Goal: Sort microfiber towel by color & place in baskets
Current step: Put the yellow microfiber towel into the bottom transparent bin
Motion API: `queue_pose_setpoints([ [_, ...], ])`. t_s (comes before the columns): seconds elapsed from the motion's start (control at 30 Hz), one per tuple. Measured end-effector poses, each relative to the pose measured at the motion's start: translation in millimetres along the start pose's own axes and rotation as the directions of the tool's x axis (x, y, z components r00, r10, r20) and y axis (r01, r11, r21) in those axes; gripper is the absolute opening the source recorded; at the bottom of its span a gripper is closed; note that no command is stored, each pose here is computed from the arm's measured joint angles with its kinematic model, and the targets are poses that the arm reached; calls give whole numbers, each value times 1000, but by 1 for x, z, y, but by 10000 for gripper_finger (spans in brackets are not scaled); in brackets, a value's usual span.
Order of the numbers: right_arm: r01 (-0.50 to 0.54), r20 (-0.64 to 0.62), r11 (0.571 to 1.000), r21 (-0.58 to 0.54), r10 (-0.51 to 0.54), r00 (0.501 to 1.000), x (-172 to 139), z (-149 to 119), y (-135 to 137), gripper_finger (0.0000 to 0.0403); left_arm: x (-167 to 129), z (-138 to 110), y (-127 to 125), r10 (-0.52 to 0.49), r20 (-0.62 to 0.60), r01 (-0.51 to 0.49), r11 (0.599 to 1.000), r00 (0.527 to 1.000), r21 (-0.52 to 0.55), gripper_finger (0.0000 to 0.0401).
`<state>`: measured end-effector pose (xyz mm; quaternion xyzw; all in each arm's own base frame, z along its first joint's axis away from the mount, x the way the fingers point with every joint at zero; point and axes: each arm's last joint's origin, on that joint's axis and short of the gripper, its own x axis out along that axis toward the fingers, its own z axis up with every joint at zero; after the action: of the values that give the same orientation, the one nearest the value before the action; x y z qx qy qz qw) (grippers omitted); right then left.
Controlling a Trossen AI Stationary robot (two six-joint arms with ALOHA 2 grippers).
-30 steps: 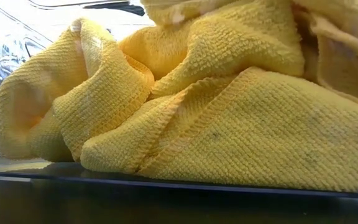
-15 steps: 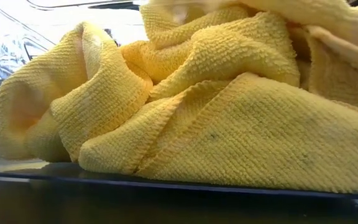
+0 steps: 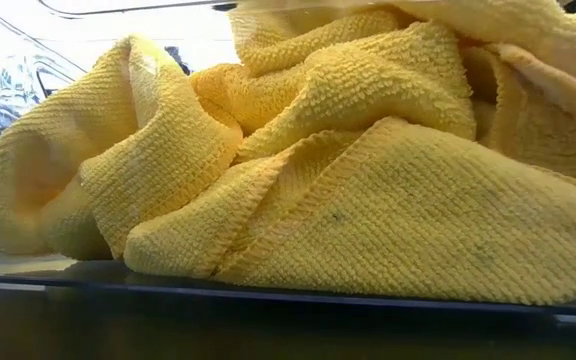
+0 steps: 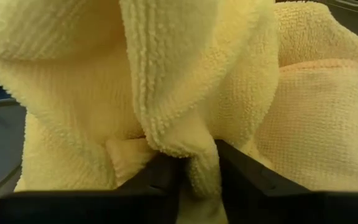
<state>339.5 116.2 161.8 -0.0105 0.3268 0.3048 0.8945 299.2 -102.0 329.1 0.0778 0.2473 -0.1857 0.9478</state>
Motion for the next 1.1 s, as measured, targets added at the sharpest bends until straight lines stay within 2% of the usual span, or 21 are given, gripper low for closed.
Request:
queue_pose_setpoints([
  [0.23, 1, 1, 1000, 0, -1, 1000, 0, 0, 0, 128, 49, -13, -6, -100, -28, 100, 994, 995, 31, 231],
  [0.4, 4, 2, 1000, -1, -4, 1000, 0, 0, 0, 132, 77, -24, -10, -189, -32, 190, 981, 981, 26, 231],
  [0.6, 44, 1, 999, 5, -44, 999, 0, 1, -1, 132, 101, -35, -19, -224, -44, 225, 974, 974, 37, 226],
  [0.83, 71, 2, 997, 20, -71, 997, -1, 0, -6, 132, 119, -46, -37, -243, -67, 249, 963, 968, 103, 165],
  [1.1, 80, 7, 995, 57, -81, 997, -4, 1, -9, 132, 148, -79, -36, -216, -214, 229, 973, 953, 33, 81],
])
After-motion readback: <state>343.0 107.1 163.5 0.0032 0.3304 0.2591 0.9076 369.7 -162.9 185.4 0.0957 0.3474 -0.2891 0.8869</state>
